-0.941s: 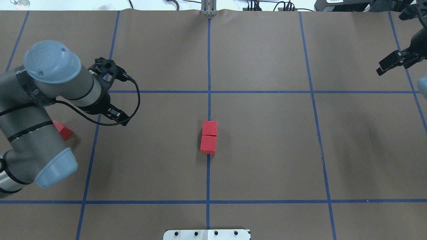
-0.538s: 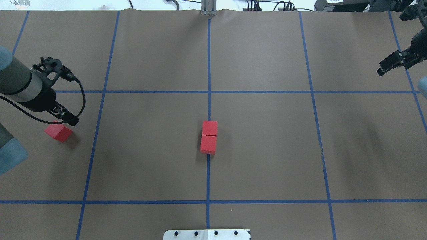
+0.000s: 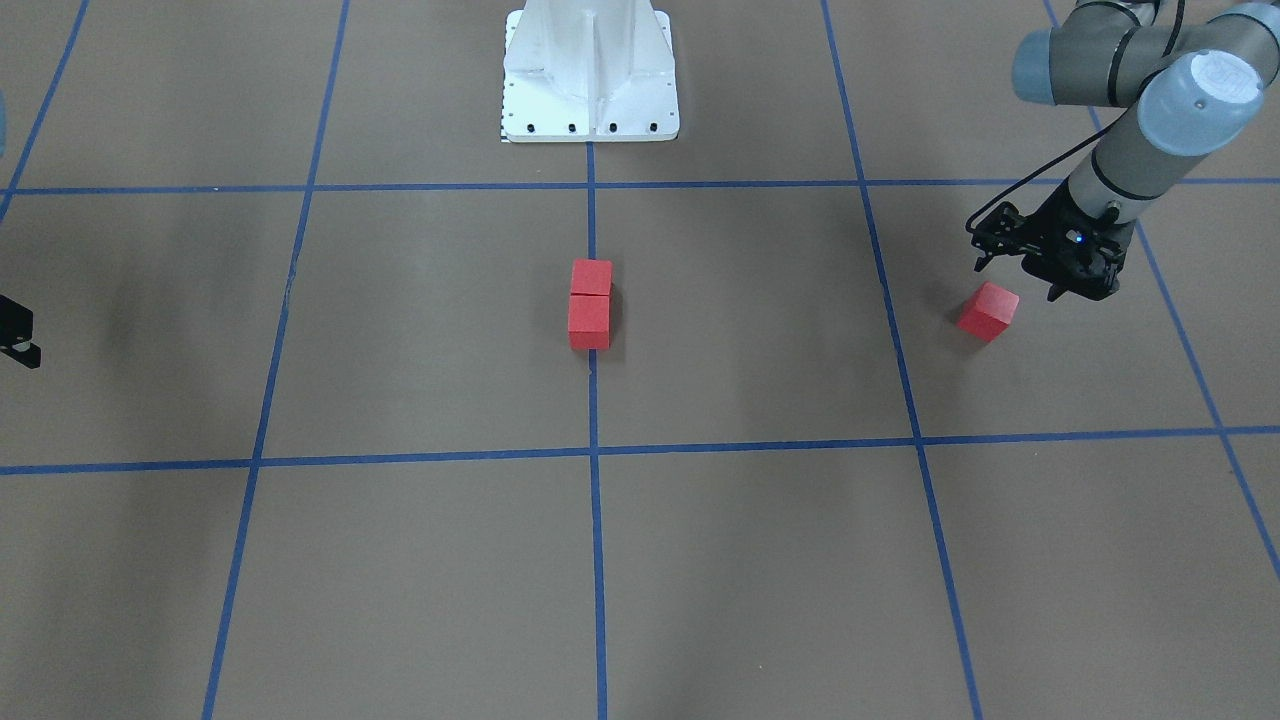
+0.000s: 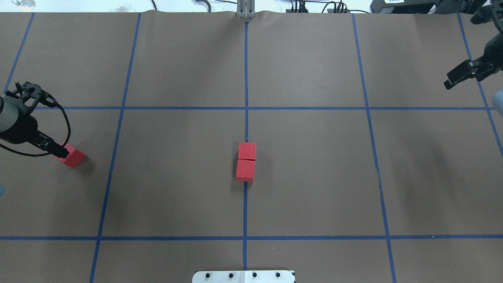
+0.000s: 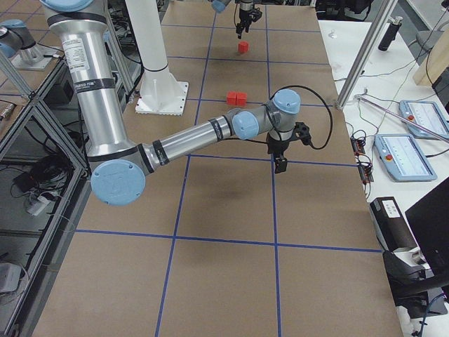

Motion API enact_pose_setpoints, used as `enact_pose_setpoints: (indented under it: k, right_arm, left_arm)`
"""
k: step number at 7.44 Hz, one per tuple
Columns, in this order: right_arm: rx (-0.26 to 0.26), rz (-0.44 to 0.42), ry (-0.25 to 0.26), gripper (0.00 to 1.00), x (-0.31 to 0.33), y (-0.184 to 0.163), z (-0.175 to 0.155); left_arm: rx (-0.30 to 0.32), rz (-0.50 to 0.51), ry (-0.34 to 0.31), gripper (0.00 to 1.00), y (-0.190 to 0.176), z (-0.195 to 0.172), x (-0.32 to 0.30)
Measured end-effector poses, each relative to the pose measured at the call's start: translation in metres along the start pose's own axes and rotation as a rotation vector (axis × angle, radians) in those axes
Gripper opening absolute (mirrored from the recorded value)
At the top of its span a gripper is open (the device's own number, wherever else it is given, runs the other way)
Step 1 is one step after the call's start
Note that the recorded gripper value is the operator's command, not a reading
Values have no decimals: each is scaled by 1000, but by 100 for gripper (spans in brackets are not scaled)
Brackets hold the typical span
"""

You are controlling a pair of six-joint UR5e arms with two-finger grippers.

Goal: Form red blocks into L shape at center
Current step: 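Move the left gripper to the red cube nearest the left arm, then grasp the last red cube with the left gripper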

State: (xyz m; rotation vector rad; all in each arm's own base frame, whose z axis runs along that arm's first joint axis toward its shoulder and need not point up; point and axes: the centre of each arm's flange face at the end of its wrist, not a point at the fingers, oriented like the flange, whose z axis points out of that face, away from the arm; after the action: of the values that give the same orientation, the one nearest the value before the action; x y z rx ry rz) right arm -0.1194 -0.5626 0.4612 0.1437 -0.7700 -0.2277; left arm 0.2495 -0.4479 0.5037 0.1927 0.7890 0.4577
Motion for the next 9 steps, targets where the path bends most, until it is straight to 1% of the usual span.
enact_pose_setpoints:
  k: [2, 5, 7, 9]
  right_arm:
    - [0, 0, 0, 100, 0, 0, 0]
    - [1, 0, 1, 100, 0, 1, 0]
    - [0, 1, 1, 100, 0, 1, 0]
    - [1, 1, 1, 100, 0, 1, -1]
  left_arm:
    - [38, -37, 18, 99, 2, 23, -14]
    - [52, -59, 29, 99, 1, 32, -14]
    - [60, -47, 37, 86, 3, 35, -9]
    - [58, -34, 39, 84, 5, 38, -6]
